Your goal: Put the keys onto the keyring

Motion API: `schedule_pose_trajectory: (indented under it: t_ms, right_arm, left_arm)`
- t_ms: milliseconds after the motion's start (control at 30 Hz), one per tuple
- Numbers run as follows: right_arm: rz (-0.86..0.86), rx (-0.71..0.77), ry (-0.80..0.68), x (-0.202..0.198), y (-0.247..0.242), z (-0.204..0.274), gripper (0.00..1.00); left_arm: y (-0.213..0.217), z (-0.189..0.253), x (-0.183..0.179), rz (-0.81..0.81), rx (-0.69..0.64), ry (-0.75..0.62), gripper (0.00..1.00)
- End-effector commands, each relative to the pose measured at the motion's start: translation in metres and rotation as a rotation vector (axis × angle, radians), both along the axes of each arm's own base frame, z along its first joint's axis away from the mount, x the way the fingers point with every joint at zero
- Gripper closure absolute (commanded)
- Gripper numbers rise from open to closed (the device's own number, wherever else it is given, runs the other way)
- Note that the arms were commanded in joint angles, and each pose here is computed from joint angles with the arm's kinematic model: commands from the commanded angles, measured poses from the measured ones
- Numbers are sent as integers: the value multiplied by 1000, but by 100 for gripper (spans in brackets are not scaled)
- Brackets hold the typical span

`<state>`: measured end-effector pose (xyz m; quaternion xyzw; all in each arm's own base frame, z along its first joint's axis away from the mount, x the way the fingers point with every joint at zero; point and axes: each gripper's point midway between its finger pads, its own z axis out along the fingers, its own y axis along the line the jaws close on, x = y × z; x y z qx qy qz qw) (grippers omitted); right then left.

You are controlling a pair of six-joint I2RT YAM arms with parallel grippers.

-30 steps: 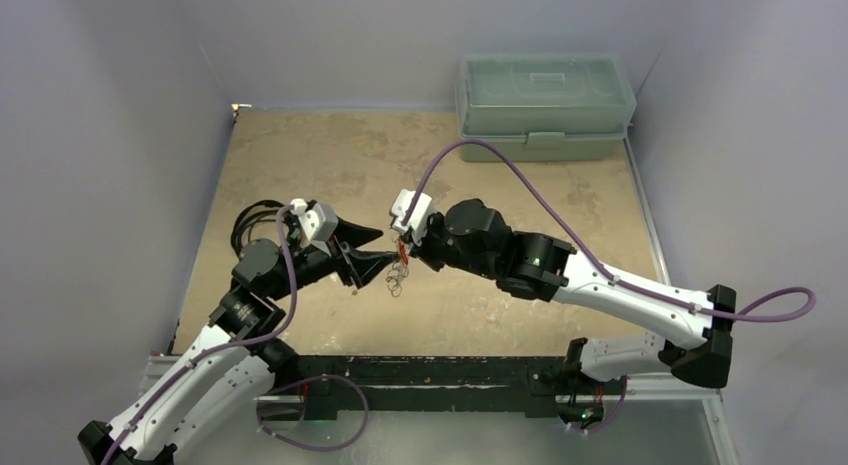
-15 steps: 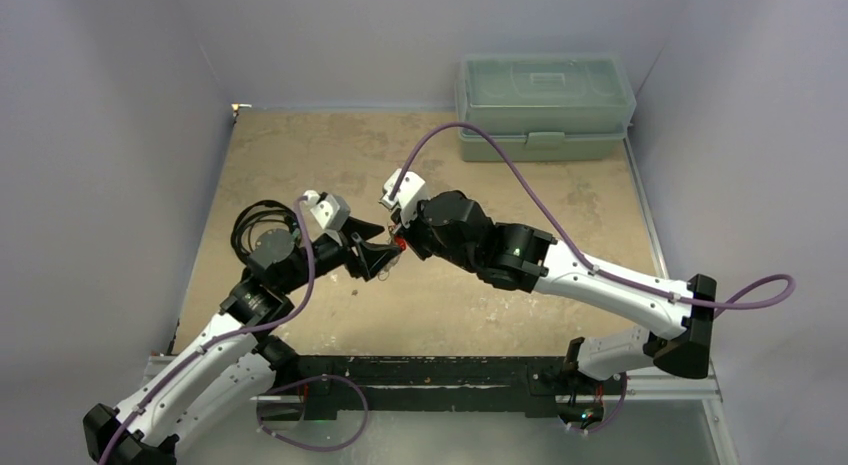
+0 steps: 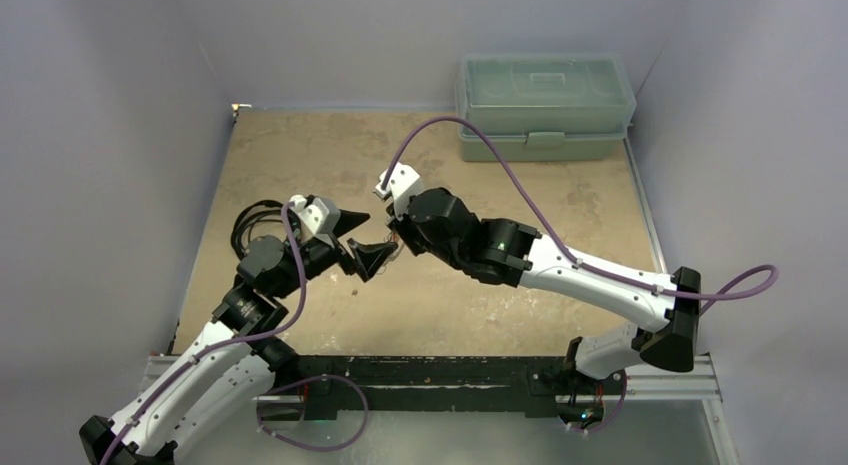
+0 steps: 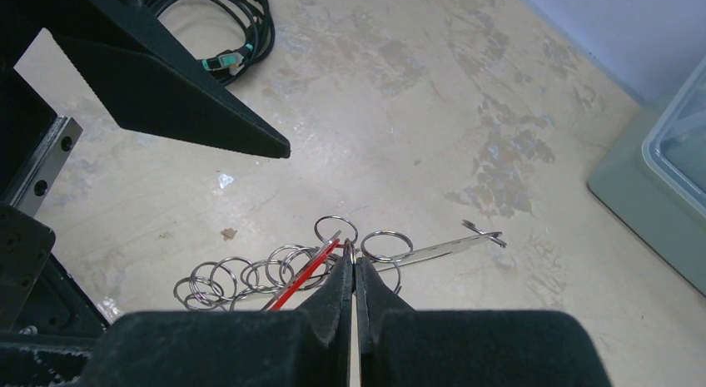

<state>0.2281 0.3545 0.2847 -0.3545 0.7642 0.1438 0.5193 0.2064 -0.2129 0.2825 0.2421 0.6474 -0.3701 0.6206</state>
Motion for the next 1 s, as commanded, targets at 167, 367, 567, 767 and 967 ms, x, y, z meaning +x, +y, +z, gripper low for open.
schedule_pose_trajectory:
  t_ms: [167,367,567,767,967]
  right_arm:
    - [-46,129,5,3,7,36,100]
    - [-42,130,12,2,11,37,100]
    - [-33,135,19,1,14,35,100]
    - [-19,140,22,-2,17,36,100]
    - [-6,148,24,-5,15,37,100]
  left_arm:
    - [-1,11,3,-3,-6,-80,32]
    - [-7,7,0,-40,-21,-60,42]
    - [-8,-4,5,-27,-1,-16,30]
    - [-10,-5,5,-33,5,-16,36]
    - [-12,-8,6,-45,33,-14,61]
